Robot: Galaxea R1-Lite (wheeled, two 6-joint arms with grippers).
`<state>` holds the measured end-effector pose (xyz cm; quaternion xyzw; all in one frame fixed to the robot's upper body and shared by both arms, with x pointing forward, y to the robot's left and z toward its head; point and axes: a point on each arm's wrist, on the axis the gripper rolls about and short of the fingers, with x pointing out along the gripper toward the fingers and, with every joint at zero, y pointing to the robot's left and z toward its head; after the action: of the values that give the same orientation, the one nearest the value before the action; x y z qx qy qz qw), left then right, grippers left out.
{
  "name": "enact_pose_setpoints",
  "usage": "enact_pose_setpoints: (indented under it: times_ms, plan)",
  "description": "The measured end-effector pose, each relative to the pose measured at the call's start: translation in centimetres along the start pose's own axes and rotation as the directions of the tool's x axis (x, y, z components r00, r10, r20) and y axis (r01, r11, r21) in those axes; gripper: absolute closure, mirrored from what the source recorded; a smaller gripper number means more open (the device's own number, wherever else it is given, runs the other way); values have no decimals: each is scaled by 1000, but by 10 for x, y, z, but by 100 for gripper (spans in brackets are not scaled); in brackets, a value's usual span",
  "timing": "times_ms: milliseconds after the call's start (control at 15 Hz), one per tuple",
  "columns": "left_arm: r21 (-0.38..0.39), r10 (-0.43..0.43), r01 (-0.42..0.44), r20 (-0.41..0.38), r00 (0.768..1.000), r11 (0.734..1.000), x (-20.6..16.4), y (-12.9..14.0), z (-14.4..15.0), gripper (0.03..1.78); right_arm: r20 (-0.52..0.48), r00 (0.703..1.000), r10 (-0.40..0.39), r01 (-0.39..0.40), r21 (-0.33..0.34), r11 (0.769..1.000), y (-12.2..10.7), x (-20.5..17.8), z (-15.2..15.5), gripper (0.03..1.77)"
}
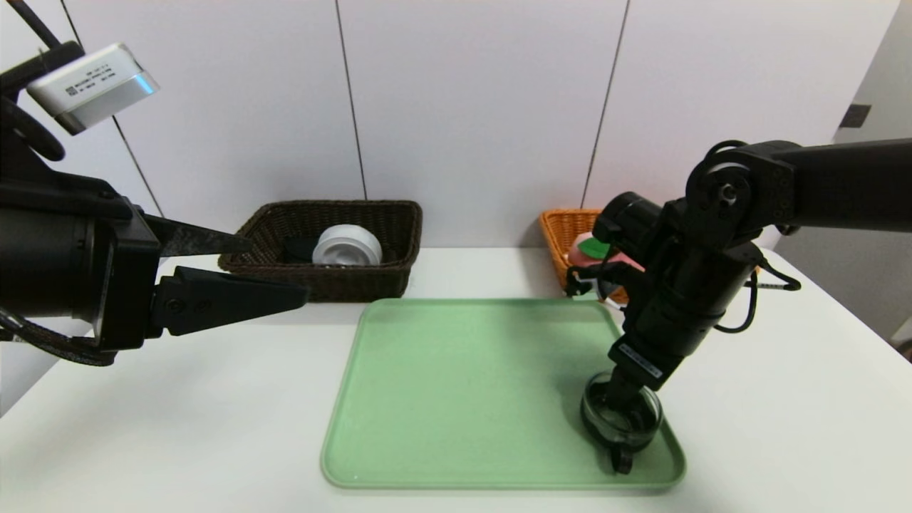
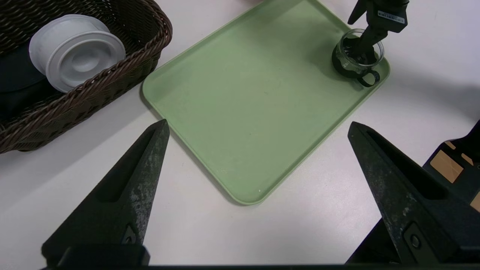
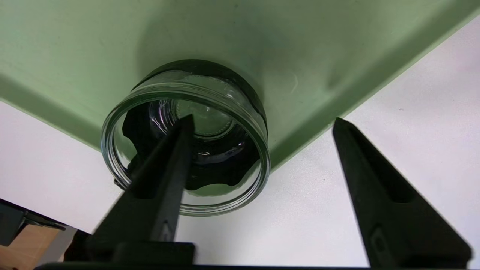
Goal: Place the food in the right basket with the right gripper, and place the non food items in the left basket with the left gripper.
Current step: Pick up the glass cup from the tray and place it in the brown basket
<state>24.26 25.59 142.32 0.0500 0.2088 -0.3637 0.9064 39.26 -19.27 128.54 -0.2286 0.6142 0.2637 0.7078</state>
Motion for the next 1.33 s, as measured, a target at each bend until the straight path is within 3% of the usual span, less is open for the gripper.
enact_pose_setpoints:
  times_ms: [267,400,867,1333]
  plan:
    - [-1,1,-1,0,1000,1000,0,0,0,12,-4,1000,4,-4,-10,1000,4,0,0,105]
    - [-1,2,-2,0,1000,1000,0,0,0,12,-9,1000,7,-7,-16,1000,6,1,0,169]
    - [0,2,-2,2,1000,1000,-1,0,0,12,16,1000,6,-5,-18,1000,9,-4,1,173]
    - [1,4,-4,5,1000,1000,-1,0,1,12,244,969,-36,29,31,999,16,-64,4,173]
